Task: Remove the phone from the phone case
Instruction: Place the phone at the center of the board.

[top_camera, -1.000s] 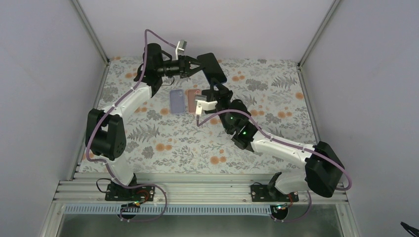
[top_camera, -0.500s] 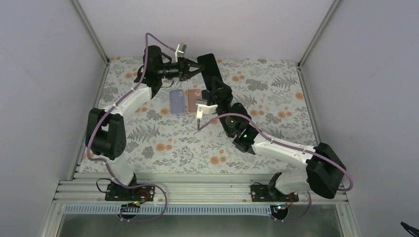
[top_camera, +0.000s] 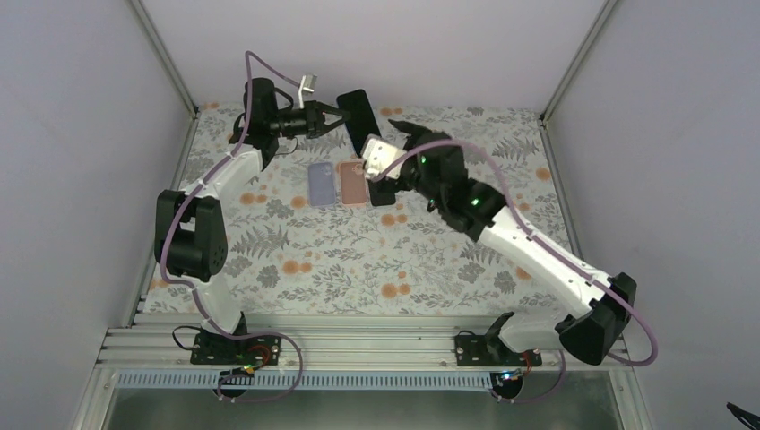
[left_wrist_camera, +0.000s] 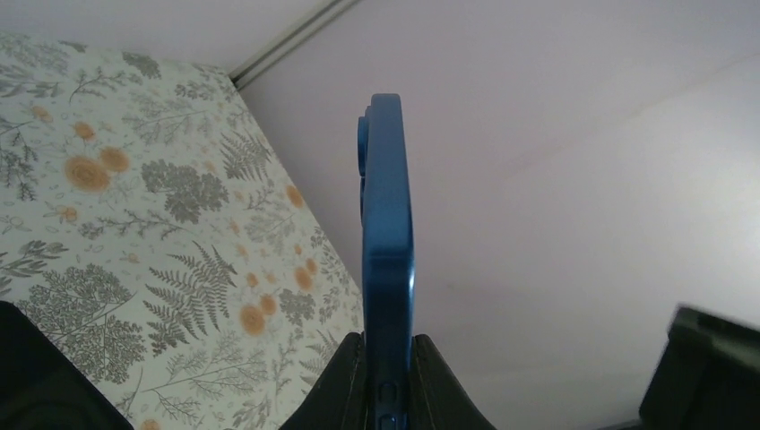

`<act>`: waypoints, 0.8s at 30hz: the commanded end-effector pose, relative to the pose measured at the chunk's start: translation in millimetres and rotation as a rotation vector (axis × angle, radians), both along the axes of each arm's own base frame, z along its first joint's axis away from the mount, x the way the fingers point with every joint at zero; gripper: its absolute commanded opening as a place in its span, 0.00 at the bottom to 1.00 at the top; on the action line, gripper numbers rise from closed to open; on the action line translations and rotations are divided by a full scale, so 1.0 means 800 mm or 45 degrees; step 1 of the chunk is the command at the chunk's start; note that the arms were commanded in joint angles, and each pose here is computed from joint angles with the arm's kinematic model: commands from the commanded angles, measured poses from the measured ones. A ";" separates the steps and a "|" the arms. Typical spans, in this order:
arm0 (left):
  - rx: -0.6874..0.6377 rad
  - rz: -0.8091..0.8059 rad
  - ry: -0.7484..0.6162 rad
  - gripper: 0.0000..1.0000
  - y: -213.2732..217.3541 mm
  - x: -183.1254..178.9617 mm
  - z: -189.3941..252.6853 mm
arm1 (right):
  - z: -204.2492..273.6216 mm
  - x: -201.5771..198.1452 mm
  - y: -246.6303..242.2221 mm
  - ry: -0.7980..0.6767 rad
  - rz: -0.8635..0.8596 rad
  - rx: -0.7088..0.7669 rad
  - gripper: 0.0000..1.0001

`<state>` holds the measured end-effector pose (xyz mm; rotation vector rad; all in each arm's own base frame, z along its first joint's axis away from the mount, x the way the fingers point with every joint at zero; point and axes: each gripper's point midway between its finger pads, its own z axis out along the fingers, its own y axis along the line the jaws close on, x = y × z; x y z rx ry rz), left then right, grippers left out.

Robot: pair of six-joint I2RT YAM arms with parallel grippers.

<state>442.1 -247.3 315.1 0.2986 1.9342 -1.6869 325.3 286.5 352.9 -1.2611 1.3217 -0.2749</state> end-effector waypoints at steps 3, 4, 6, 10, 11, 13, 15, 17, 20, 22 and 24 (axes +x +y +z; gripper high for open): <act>-0.026 -0.090 -0.307 0.02 -0.002 -0.028 0.049 | -0.017 -0.008 -0.015 0.687 0.141 0.315 0.99; -0.034 -0.100 -0.334 0.02 -0.002 -0.034 0.052 | -0.008 -0.007 -0.018 0.761 0.157 0.380 1.00; -0.049 -0.134 -0.423 0.02 -0.003 -0.049 0.064 | 0.002 -0.006 -0.021 0.901 0.215 0.478 0.99; -0.063 -0.174 -0.535 0.02 -0.009 -0.072 0.080 | 0.013 -0.003 -0.024 1.162 0.321 0.652 0.94; -0.067 -0.184 -0.552 0.02 -0.011 -0.076 0.083 | 0.014 0.000 -0.026 1.221 0.333 0.693 0.93; -0.078 -0.206 -0.579 0.02 -0.016 -0.085 0.089 | 0.016 0.000 -0.028 1.348 0.388 0.769 0.87; -0.086 -0.225 -0.597 0.02 -0.021 -0.094 0.092 | 0.013 0.005 -0.032 1.452 0.405 0.834 0.82; -0.092 -0.252 -0.611 0.02 -0.029 -0.104 0.095 | 0.009 0.007 -0.034 1.528 0.413 0.878 0.77; -0.105 -0.295 -0.628 0.02 -0.040 -0.117 0.100 | 0.006 0.008 -0.032 1.581 0.418 0.914 0.72; -0.113 -0.310 -0.632 0.02 -0.046 -0.122 0.104 | 0.006 0.006 -0.032 1.613 0.431 0.941 0.66; -0.119 -0.318 -0.637 0.02 -0.050 -0.125 0.105 | 0.006 0.005 -0.031 1.641 0.447 0.963 0.57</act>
